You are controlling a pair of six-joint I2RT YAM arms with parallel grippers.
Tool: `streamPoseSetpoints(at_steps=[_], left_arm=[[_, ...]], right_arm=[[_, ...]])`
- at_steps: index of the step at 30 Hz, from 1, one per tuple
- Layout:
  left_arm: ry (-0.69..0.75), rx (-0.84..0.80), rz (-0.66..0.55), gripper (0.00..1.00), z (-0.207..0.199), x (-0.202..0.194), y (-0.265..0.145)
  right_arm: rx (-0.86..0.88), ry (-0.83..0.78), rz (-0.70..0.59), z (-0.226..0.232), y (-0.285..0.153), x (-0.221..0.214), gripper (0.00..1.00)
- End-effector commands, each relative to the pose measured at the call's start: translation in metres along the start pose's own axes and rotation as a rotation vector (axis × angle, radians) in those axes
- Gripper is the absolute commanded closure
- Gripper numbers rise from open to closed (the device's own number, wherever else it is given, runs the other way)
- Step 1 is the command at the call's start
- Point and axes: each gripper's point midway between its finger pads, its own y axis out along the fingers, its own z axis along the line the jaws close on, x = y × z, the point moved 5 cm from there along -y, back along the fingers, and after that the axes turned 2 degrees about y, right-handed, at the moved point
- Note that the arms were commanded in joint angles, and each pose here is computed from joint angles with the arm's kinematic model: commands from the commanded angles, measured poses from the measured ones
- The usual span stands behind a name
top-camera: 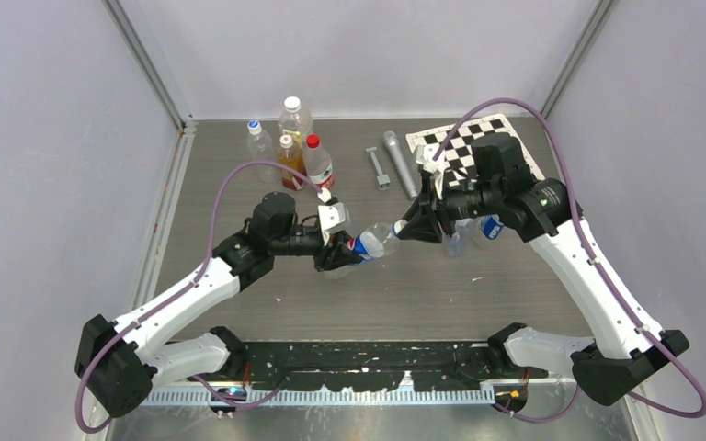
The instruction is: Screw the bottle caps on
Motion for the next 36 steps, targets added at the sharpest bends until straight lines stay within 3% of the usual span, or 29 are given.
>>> streamPoseSetpoints(at_steps=[1,4,8,12,16,20,23,25,29,36], left_arm=[[0.167,0.274,-0.139,1.00,0.030,0.041,-0.008],[0.231,0.428,-0.167,1.00,0.040,0.046,-0.012],[0.307,0.580,-0.187,1.00,0.047,0.054,-0.010],[0.447,0.733,-0.157,1.00,0.044,0.062,0.003],[0.476,0.823,-0.143,1.00,0.044,0.061,0.012],[0.443,0.807,-0.101,1.00,0.044,0.046,0.015],[0.418,0.779,-0.031,1.00,0.043,0.029,0.013],[0.371,0.755,0.001,1.00,0.044,0.017,0.009],[0.248,0.642,0.042,1.00,0.046,-0.004,0.000],[0.147,0.251,0.062,1.00,0.022,-0.013,-0.003]], right_arm=[[-0.050,0.312,-0.051,-0.002,0.009,0.013,0.89],[-0.182,0.596,-0.092,-0.012,0.013,0.015,0.90],[-0.430,0.910,-0.203,-0.038,0.014,0.016,0.83],[-0.563,1.219,-0.280,-0.052,0.019,0.007,0.88],[-0.586,1.316,-0.320,-0.057,0.024,0.001,0.88],[-0.584,1.227,-0.340,-0.055,0.015,0.010,0.71],[-0.578,1.076,-0.350,-0.050,0.003,0.023,0.42],[-0.574,0.951,-0.355,-0.046,-0.007,0.032,0.31],[-0.531,0.671,-0.313,-0.033,-0.021,0.040,0.23],[-0.285,0.120,-0.188,0.001,-0.030,0.036,0.22]])
